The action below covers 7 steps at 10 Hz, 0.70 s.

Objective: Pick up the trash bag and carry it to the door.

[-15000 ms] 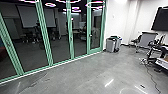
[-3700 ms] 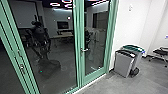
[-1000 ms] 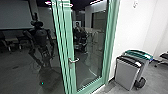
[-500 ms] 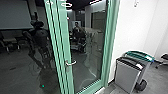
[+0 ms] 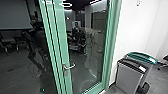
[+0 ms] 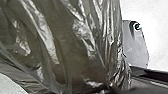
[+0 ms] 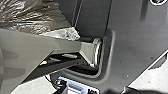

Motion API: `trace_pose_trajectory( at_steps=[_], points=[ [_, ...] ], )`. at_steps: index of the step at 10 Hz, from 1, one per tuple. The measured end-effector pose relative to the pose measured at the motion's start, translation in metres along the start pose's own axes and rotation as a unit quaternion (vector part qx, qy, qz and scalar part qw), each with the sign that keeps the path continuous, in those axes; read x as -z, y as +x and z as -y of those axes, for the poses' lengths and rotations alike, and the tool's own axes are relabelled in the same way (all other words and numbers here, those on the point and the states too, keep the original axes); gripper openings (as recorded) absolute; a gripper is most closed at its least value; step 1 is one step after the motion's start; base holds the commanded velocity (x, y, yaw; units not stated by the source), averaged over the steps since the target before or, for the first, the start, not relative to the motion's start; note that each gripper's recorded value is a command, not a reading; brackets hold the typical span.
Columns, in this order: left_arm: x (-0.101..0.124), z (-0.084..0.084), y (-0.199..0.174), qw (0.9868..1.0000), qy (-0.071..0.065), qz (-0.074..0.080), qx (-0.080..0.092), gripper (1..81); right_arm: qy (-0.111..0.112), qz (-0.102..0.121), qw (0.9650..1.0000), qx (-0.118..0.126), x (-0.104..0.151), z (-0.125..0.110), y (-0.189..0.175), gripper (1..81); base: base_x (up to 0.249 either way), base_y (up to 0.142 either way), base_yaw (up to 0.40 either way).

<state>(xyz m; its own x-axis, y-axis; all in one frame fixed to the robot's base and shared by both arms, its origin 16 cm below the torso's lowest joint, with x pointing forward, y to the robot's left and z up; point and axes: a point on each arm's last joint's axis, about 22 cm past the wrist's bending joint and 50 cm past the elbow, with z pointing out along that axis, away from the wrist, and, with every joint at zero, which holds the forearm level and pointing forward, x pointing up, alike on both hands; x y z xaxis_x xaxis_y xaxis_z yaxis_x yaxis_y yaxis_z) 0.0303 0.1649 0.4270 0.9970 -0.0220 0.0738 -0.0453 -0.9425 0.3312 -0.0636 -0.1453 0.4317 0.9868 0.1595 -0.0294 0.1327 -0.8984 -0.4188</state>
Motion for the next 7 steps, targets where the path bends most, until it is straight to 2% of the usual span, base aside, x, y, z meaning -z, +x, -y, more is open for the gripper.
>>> trace_pose_trajectory(
  at_steps=[7],
  points=[
    [-0.0001,-0.0003,0.0005,1.0,0.0,0.0,0.0,1.0,0.0,0.0,1.0,0.0,0.0,0.0,-0.0001,81.1,0.162,0.0,0.0]
  ],
)
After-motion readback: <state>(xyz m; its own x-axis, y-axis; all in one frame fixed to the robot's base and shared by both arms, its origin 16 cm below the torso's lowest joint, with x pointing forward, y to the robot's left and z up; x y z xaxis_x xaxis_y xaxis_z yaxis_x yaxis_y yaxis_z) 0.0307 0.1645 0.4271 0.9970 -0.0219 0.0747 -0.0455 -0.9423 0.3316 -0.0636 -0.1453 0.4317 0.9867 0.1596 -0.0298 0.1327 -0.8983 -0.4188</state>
